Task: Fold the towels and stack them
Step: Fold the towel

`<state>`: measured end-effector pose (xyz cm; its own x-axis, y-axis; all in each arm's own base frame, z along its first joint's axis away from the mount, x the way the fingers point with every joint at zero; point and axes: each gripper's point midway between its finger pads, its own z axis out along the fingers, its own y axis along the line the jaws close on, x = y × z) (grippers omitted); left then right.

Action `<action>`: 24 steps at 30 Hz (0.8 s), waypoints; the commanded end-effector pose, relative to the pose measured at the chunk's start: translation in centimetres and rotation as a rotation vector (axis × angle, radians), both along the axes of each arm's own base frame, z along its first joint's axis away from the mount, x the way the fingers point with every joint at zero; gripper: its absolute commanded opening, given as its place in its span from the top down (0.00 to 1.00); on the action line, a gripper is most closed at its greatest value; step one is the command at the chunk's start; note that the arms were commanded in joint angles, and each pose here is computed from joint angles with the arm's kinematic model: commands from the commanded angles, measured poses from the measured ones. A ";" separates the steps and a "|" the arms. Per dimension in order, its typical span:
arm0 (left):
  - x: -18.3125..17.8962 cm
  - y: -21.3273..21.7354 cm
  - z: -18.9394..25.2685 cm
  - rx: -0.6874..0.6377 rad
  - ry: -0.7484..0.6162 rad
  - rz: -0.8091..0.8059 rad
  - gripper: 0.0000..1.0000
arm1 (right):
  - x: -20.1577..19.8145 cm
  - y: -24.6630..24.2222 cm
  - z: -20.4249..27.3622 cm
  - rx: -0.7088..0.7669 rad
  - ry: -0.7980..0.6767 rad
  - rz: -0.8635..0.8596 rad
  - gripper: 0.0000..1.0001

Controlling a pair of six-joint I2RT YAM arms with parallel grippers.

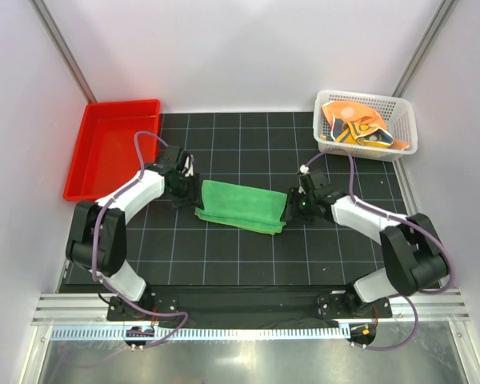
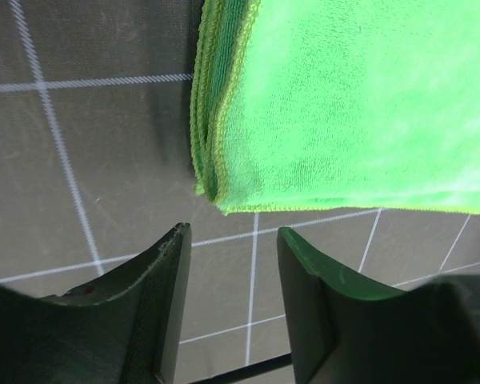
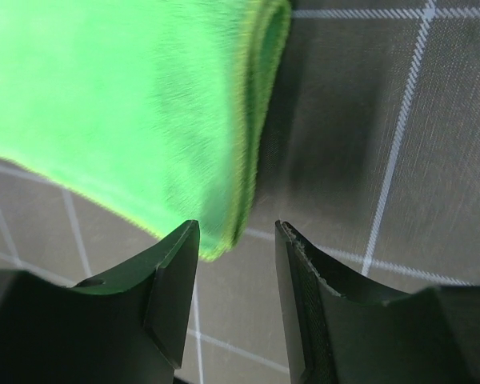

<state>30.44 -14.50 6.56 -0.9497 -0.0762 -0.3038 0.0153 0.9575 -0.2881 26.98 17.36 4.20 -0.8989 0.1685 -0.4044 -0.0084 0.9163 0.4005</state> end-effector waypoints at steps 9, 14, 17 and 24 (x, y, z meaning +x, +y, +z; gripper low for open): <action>-1.8 -1.1 -3.0 -0.103 0.094 0.183 0.63 | 4.1 -0.3 -2.1 -0.049 -0.050 0.038 0.57; -1.6 -0.4 -1.9 -0.093 0.056 0.251 0.62 | 4.1 -0.6 -1.4 -0.046 -0.012 0.069 0.58; -0.8 0.7 -0.1 -0.042 -0.003 0.267 0.51 | 3.2 -1.3 -0.6 -0.054 0.027 0.001 0.55; 2.1 0.0 3.2 -0.080 -0.087 0.270 0.44 | 1.8 -0.6 0.4 0.080 0.123 -0.273 0.54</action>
<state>31.20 -14.48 7.94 -0.8894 -0.3286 -0.3179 -0.2116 0.9123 -0.3507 29.00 16.37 3.20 -0.9095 0.2645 -0.3206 0.1242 0.9091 0.3976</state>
